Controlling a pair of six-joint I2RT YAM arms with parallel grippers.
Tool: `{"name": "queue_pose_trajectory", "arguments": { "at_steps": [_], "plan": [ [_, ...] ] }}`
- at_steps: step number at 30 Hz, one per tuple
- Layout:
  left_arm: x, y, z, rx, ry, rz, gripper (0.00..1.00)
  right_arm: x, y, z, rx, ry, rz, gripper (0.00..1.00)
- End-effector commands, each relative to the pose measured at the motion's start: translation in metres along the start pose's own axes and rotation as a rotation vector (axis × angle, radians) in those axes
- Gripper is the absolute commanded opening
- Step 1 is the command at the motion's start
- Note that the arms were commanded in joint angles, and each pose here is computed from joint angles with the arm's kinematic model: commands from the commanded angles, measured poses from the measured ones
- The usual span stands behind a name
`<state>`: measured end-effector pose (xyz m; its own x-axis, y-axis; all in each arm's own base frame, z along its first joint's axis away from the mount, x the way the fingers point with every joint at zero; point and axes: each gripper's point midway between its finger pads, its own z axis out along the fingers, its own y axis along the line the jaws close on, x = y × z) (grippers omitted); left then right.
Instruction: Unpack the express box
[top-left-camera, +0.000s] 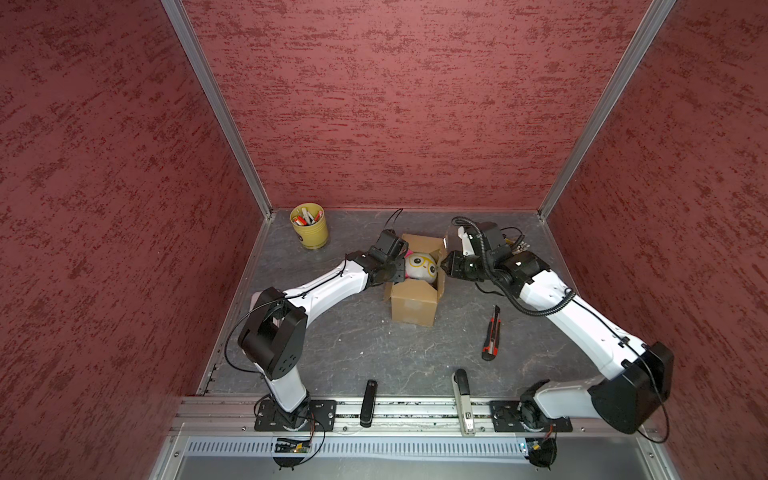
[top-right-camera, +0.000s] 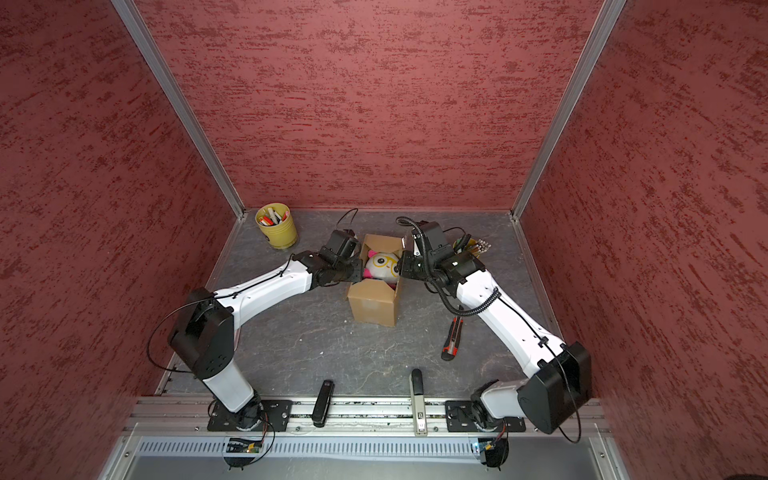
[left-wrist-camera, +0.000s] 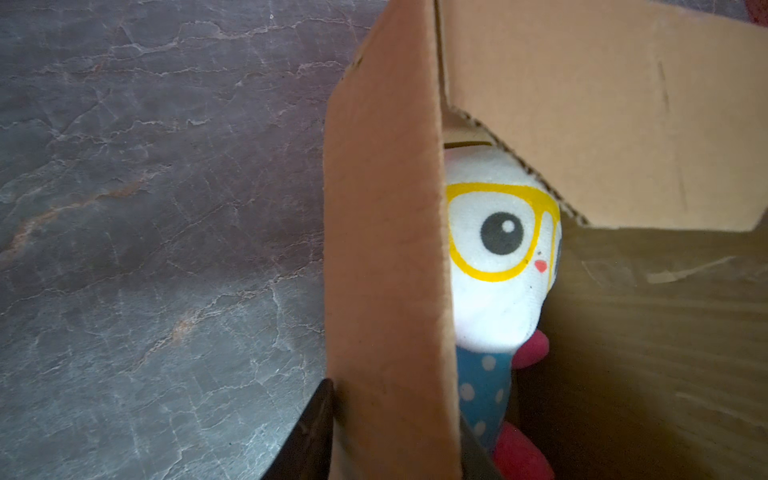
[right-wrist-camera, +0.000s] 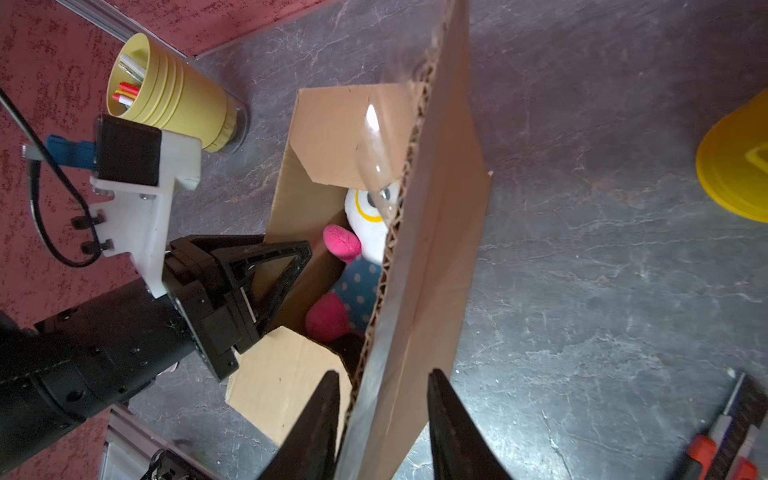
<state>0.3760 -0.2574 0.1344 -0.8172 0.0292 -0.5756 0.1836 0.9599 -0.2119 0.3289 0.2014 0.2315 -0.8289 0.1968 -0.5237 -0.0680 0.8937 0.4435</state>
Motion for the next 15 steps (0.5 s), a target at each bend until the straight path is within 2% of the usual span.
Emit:
{"name": "queue_pose_trajectory", "arguments": {
  "at_steps": [1, 9, 15],
  "plan": [
    [0.011, 0.003, 0.003, -0.005, 0.026, -0.001, 0.37, 0.002, -0.027, 0.000, 0.118, 0.004, 0.009, 0.38],
    [0.016, 0.007, 0.006, -0.021, 0.036, -0.009, 0.37, 0.013, -0.057, 0.009, 0.207, 0.035, 0.025, 0.35],
    [0.020, 0.007, 0.002, 0.001, 0.033, -0.042, 0.36, 0.021, -0.058, 0.035, 0.173, 0.083, 0.027, 0.33]
  ]
}}
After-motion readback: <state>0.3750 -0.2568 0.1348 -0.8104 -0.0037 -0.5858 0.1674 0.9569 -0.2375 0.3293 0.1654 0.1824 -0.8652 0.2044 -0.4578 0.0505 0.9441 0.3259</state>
